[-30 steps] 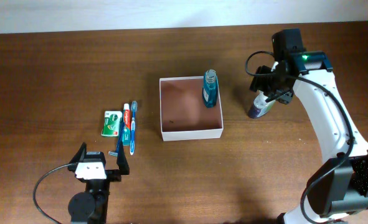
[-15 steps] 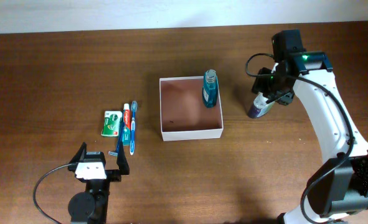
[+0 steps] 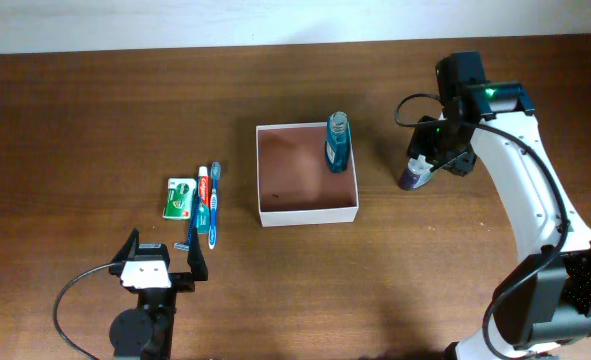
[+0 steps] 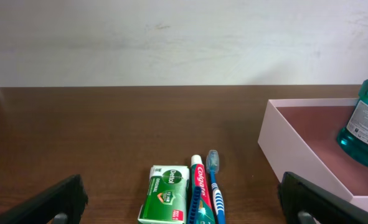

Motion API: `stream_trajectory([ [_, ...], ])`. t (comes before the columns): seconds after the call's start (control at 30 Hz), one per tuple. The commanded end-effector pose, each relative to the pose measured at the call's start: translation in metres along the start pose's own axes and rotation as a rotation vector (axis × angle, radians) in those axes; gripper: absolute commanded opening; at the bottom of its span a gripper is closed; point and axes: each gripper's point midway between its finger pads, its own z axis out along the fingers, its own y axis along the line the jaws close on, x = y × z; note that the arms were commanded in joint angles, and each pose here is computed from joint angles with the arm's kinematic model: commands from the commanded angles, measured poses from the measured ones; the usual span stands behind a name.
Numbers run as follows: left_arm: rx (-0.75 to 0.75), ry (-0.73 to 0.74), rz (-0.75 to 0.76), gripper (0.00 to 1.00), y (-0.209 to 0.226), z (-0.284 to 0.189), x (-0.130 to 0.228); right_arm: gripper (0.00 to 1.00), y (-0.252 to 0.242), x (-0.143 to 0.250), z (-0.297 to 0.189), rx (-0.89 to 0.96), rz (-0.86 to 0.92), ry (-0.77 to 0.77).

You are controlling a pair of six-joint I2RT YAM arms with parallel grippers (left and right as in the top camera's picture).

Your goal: Pack container

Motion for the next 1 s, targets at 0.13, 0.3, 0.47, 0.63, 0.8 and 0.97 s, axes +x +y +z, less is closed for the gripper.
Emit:
stream_trajectory([
  [0.13, -0.007, -0.005, 0.008, 0.99, 0.001, 0.0, 0.0, 0.6, -0.009, 0.003, 0.001, 0.055, -0.013, 0.01],
  [0.3, -0.007, -0.005, 0.008, 0.99, 0.001, 0.0, 0.0, 0.6, -0.019, 0.006, 0.0, 0.111, -0.017, 0.015],
  [0.47, -0.007, -0.005, 0.008, 0.99, 0.001, 0.0, 0.0, 0.6, -0.001, 0.01, 0.001, 0.008, -0.065, 0.049],
  [0.63, -0.007, -0.005, 0.008, 0.99, 0.001, 0.0, 0.0, 0.6, 0.028, 0.01, -0.002, -0.153, -0.083, 0.062],
  [0.8, -0.007, -0.005, 0.008, 0.99, 0.001, 0.0, 0.0, 0.6, 0.018, -0.01, 0.0, -0.086, 0.05, -0.026],
  [0.97, -0.007, -0.005, 0.008, 0.99, 0.001, 0.0, 0.0, 0.64, 0.01, -0.029, -0.001, -0.035, 0.15, -0.118],
])
